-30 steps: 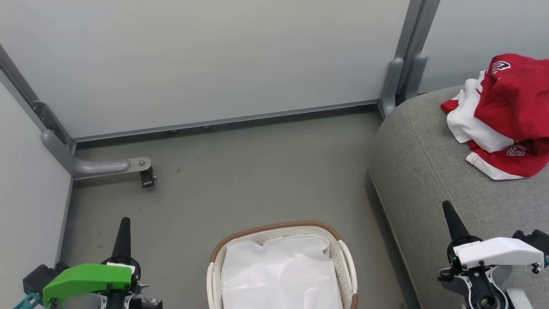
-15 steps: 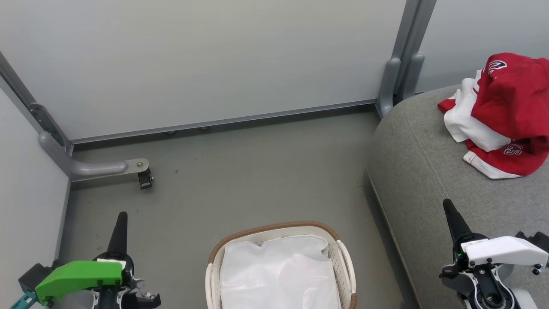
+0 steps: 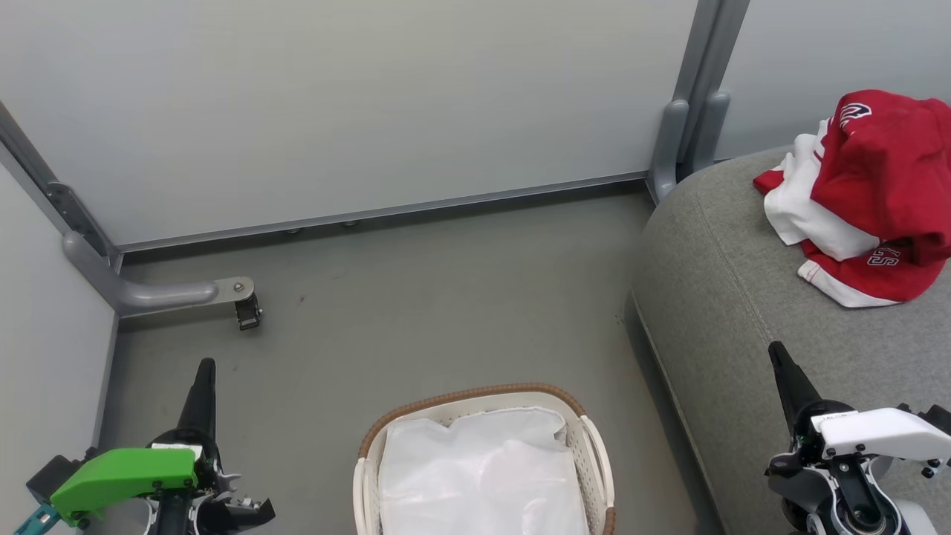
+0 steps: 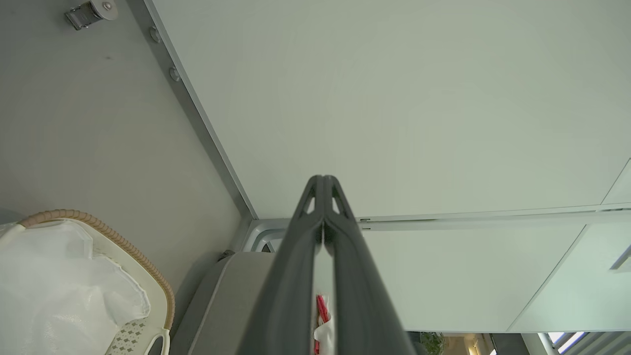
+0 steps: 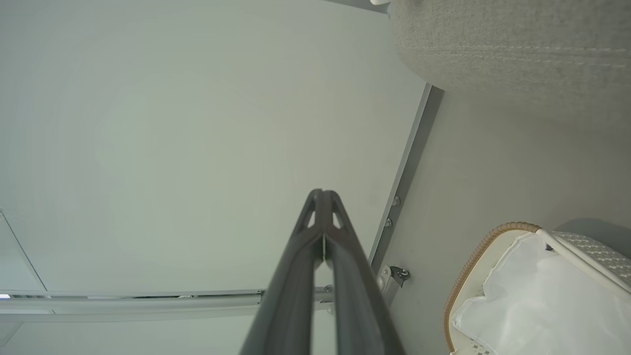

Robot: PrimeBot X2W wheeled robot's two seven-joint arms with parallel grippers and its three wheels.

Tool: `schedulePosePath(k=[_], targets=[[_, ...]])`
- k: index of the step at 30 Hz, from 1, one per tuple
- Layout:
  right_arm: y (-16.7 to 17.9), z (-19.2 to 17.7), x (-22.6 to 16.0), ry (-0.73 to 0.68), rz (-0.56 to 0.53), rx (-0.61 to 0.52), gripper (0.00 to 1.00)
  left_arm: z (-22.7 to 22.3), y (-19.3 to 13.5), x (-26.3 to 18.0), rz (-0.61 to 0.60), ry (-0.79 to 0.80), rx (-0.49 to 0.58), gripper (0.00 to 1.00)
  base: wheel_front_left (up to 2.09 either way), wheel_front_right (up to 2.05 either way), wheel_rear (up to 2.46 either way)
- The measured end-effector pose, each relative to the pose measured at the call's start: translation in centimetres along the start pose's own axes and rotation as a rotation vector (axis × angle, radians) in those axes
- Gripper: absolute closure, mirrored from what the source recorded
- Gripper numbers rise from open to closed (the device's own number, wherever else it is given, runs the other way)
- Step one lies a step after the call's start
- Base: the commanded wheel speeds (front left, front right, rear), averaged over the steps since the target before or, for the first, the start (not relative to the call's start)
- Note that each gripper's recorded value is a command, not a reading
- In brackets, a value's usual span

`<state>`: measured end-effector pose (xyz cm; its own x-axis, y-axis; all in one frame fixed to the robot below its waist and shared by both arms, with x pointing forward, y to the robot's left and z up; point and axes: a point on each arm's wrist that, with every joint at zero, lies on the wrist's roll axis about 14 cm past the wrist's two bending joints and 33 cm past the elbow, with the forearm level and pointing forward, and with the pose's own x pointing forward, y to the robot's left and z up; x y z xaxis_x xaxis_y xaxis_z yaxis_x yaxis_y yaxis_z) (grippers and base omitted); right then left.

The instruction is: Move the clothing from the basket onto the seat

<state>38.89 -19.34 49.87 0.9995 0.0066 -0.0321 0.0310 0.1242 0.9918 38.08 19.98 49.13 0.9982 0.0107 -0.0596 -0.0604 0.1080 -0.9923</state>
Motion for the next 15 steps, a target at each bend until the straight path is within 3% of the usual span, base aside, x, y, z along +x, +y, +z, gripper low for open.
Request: schedulePosePath(k=[15], targets=[[0.34, 0.51, -0.12, -0.006, 0.017, 0.105, 1.0, 0.1, -0.96, 0.46, -0.036, 0.006, -0.088, 1.0, 0.0, 0.0, 0.0]])
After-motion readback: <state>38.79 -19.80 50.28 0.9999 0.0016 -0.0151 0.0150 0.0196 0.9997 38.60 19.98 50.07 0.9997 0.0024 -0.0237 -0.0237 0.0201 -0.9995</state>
